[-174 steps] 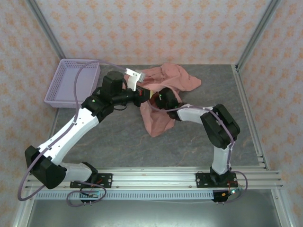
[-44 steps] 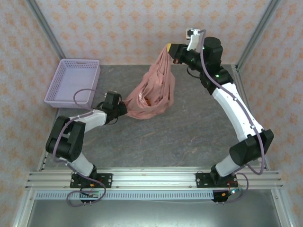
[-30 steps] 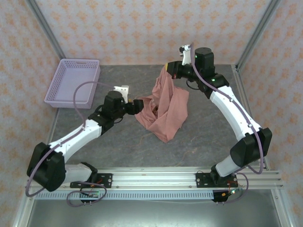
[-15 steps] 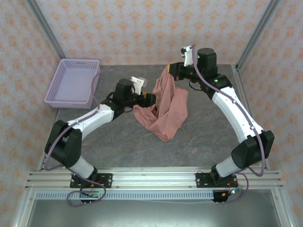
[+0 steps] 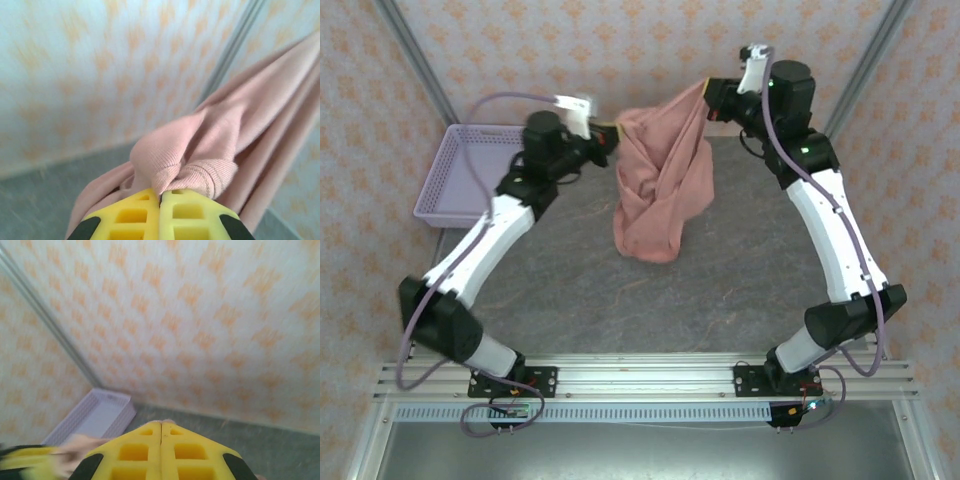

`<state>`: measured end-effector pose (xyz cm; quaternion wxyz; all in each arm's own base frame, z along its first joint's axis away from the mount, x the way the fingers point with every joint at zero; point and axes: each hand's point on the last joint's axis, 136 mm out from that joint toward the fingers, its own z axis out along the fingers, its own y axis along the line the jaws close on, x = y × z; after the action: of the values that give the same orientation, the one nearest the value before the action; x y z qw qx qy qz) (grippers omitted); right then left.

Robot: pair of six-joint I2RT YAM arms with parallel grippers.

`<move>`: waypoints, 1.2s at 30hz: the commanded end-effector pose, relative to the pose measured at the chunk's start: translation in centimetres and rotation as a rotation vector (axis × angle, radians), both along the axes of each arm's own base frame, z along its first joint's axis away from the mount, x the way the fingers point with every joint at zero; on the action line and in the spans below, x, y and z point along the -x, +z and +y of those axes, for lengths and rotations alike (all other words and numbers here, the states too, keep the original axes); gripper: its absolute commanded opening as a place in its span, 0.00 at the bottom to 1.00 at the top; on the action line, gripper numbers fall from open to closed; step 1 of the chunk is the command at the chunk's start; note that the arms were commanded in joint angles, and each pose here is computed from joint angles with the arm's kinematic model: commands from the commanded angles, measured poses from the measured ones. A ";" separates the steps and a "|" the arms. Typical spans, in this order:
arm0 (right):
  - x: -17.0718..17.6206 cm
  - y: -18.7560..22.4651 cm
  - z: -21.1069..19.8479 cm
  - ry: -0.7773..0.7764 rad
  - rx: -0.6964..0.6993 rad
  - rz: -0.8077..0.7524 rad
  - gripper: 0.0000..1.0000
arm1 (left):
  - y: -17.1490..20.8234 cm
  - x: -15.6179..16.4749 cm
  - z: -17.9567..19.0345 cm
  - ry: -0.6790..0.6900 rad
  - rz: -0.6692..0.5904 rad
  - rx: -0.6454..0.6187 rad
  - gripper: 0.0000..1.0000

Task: Fold the inside-out t-shirt

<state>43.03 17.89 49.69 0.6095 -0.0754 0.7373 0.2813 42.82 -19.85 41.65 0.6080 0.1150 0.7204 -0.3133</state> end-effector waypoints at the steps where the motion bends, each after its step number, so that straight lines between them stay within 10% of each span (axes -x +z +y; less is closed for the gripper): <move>1: 0.0 2.0 -2.3 -0.125 0.013 -0.061 0.00 | 9.5 5.1 2.9 0.064 -0.256 0.087 0.00; 6: -0.3 -4.0 -2.2 -0.117 0.087 0.017 0.00 | 7.2 9.4 0.1 -0.125 -0.266 0.060 0.00; 22: 6.4 -31.3 -7.2 -0.292 0.279 0.660 0.02 | -21.8 18.3 -14.7 -0.534 0.226 -0.320 0.00; 31: 11.9 -32.2 -10.3 -0.374 0.372 0.744 0.46 | -22.8 20.7 -17.3 -0.628 0.281 -0.394 0.54; 36: 16.3 -33.5 -7.0 -0.266 0.337 0.786 0.61 | -24.0 17.9 -12.3 -0.407 0.368 -0.423 0.67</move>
<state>29.41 10.01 18.55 0.3410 0.0341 0.9356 0.0853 22.69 -35.47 17.82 0.3407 0.3770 0.7936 -0.3347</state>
